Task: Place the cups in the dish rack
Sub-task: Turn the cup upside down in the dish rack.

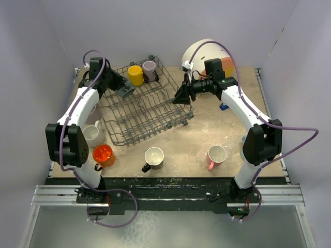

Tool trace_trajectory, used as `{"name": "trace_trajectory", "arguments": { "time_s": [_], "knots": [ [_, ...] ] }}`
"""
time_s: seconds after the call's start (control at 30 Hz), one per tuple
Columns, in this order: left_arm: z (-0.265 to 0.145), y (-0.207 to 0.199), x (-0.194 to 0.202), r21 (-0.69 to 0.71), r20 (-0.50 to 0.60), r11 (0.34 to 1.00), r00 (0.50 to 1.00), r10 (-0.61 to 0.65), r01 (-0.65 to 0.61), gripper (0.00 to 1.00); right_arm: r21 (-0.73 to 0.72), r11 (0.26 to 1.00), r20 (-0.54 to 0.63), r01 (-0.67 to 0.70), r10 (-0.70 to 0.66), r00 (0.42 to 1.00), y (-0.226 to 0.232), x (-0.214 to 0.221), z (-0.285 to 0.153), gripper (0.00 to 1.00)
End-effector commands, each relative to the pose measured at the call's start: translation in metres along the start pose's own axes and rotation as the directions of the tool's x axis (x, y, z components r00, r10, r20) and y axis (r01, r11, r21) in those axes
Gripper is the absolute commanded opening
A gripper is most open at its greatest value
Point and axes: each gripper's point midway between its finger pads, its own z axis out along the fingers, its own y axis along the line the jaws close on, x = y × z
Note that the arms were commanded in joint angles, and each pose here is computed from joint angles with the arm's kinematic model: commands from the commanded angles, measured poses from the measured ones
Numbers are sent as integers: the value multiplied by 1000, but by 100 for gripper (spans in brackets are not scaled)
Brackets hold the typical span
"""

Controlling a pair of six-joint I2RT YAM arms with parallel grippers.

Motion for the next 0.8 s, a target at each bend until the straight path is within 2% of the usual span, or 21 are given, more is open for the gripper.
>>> {"name": "trace_trajectory", "arguments": {
  "time_s": [0.0,0.77],
  "knots": [
    [-8,-53,-56,160,173,984,983,52,-81,0,-25,999,23,30,-29,999,4,-15,-8,48],
    [33,-45,-97,60,252,975,949,191,-212,0,15,1000,7,24,-24,1000,-11,-5,-9,48]
  ]
}}
